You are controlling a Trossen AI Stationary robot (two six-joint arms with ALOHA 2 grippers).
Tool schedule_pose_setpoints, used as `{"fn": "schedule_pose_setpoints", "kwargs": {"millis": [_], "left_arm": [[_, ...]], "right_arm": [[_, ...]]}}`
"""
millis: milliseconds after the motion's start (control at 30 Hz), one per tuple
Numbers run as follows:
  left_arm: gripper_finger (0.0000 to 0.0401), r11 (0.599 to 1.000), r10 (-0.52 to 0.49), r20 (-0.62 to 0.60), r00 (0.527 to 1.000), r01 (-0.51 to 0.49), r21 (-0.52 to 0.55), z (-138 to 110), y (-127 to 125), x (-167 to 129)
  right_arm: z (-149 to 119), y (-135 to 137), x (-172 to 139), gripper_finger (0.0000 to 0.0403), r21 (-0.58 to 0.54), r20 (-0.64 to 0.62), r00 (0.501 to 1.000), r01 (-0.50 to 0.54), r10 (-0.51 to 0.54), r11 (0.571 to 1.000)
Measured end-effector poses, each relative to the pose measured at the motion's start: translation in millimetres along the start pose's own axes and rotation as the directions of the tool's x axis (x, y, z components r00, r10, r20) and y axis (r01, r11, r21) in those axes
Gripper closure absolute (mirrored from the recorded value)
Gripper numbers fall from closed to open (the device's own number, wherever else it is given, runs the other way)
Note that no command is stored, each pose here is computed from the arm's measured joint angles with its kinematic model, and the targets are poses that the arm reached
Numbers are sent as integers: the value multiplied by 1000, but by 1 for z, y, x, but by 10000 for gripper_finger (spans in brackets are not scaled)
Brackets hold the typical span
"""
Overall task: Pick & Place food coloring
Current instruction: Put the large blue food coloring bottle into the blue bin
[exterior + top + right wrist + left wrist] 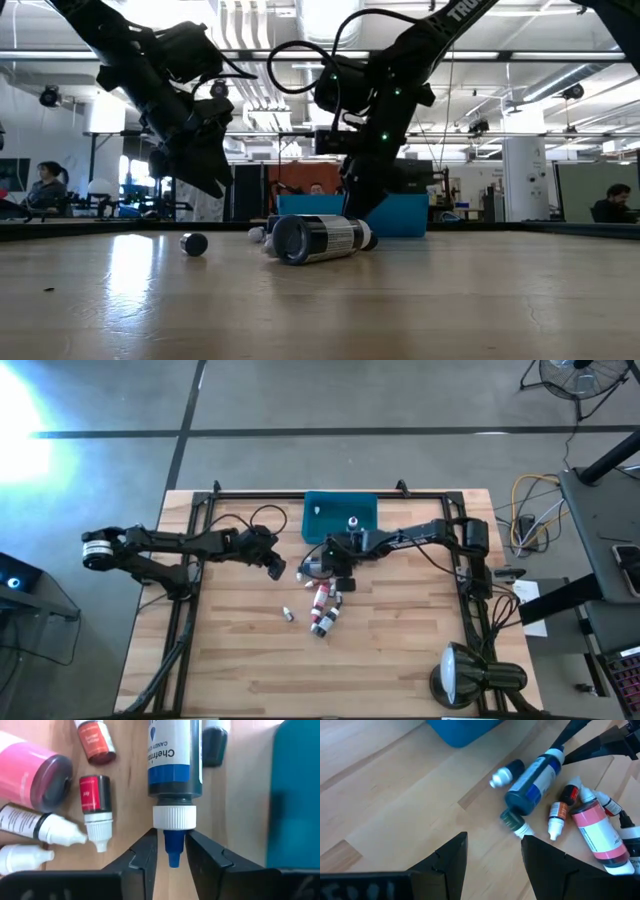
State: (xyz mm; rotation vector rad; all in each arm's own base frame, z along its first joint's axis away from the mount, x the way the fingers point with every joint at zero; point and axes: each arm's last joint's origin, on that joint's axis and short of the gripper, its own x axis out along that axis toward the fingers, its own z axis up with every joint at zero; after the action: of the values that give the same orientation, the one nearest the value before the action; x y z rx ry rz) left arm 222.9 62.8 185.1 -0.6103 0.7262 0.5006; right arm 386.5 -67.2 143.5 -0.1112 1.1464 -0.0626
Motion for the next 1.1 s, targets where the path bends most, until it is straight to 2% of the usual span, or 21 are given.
{"fn": "schedule_pose_setpoints", "kwargs": {"millis": [333, 533, 667, 833, 1100], "left_arm": [[238, 1000, 0, 0, 1000, 0, -2, 0, 0, 0], [238, 1000, 0, 0, 1000, 0, -2, 0, 0, 0], [238, 1000, 0, 0, 1000, 0, -4, 0, 0, 0], [238, 1000, 0, 0, 1000, 0, -5, 0, 0, 0], [238, 1000, 1, -2, 1000, -1, -5, -1, 0, 0]], "right_arm": [[1, 0, -1, 227, -12, 6, 1000, 1, -1, 1000], [3, -1, -1, 193, -66, 25, 1000, 4, -3, 998], [3, 0, -1, 189, -48, 28, 1000, -8, 9, 999], [5, 1, -1, 194, 41, 49, 999, -12, 10, 999], [6, 0, 0, 220, 116, 72, 997, -32, 23, 993]]}}
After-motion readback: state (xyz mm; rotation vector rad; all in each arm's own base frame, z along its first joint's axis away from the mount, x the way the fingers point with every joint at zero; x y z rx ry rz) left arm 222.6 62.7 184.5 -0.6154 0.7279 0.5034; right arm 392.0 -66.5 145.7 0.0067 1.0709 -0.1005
